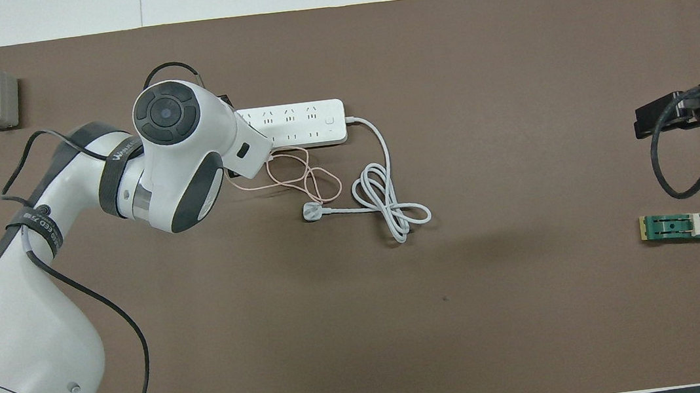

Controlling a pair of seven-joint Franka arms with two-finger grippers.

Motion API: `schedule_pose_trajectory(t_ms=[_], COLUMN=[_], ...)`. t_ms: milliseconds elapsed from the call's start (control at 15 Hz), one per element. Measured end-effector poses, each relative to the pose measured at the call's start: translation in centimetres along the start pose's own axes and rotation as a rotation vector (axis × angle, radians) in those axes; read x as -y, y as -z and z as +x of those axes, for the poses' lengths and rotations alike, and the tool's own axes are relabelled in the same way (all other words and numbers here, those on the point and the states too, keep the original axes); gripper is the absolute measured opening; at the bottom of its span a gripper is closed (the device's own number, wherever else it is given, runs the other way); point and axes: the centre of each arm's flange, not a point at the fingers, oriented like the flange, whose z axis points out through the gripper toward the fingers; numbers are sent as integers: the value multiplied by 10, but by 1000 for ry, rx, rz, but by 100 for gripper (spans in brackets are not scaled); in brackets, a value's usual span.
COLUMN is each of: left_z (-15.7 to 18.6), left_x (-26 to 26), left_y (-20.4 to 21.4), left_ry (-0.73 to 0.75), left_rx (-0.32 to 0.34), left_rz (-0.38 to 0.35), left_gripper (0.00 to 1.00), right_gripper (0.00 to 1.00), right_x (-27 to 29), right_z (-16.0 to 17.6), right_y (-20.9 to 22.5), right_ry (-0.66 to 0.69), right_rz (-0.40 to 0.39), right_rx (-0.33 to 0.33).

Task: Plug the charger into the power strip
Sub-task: 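Push the charger prongs into the power strip socket with the left gripper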

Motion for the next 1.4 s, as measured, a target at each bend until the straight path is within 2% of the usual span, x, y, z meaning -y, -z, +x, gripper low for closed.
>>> schedule_pose_trajectory(t_ms=[401, 869, 1137, 1404], left_z=[2, 16, 15, 6], left_x=[-1, 0, 2, 9], left_y=[-1, -3, -9, -9], left_ry=[-15, -79, -72, -20], left_rx=[12, 81, 80, 35], left_rz=[3, -2, -13, -48], left_gripper=[32, 32, 32, 32], right_gripper=[100, 100, 100, 100], right_x=[0, 0, 0, 0], right_z=[0, 0, 0, 0], right_y=[0, 0, 0, 0], right_ry=[1, 1, 1, 1], right_rz=[0, 0, 0, 0], right_rx=[2, 3, 3, 4])
